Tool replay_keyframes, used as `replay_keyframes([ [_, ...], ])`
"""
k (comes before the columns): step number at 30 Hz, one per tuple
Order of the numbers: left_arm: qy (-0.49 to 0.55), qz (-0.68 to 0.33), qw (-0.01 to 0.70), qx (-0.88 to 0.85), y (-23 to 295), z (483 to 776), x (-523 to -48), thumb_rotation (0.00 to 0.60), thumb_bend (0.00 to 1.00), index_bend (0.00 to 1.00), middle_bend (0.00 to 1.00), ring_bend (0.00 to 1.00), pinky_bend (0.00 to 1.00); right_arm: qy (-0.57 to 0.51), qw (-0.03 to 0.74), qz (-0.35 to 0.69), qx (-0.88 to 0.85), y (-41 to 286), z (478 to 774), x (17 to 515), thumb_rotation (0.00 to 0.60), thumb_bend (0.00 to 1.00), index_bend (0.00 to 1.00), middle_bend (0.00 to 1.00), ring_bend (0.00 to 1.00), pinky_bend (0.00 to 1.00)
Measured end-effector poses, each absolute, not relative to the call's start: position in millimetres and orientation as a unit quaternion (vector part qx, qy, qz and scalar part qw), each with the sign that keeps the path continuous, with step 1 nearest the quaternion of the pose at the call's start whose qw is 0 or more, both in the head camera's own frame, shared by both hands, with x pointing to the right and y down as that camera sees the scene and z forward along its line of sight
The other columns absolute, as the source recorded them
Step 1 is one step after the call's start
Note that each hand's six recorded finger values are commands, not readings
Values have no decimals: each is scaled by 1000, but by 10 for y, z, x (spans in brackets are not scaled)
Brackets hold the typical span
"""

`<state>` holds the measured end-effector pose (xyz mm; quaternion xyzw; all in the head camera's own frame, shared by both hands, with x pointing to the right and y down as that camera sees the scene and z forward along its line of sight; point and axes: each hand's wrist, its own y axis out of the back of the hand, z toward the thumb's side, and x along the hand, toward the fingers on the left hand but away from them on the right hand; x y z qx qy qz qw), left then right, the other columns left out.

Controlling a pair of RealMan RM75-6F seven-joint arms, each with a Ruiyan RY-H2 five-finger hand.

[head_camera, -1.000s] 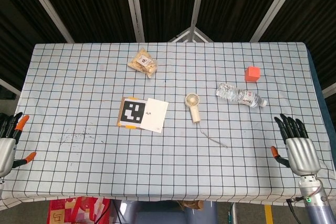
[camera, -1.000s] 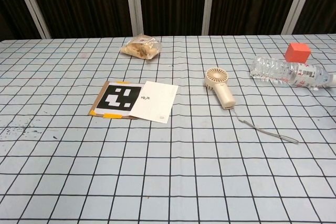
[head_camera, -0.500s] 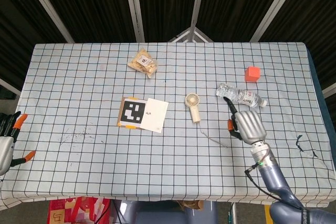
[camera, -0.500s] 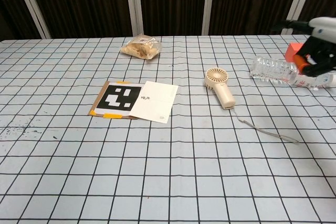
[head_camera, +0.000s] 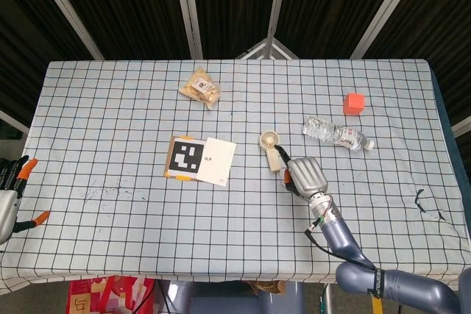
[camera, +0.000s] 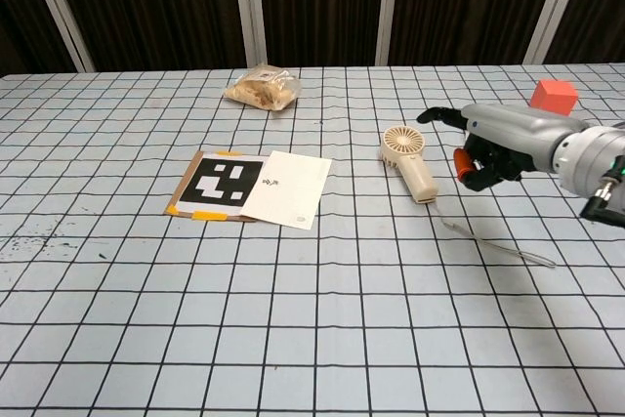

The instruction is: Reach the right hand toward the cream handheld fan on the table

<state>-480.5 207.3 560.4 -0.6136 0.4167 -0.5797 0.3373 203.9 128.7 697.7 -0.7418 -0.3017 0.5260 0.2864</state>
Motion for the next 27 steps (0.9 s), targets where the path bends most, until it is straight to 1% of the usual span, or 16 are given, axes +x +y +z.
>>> replay_keyframes([
  [9,416,-580,335,-615,2064,5612,-4800,600,86,0,0,0,0,-294,276,541,-738,1302,7133,1996,600,820,0,833,886,770],
  [13,416,-581,335,-615,2060,5615,-4798,600,86,0,0,0,0,-288,273,545,-739,1344,7186,1991,600,820,22,833,886,770],
  [19,416,-581,335,-615,2057,5618,-4793,600,86,0,0,0,0,-285,268,551,-737,1356,7238,2004,600,820,49,833,886,770],
  [27,417,-581,334,-614,2050,5621,-4795,600,86,0,0,0,0,-284,266,555,-736,1352,7275,2015,600,820,50,833,886,770],
])
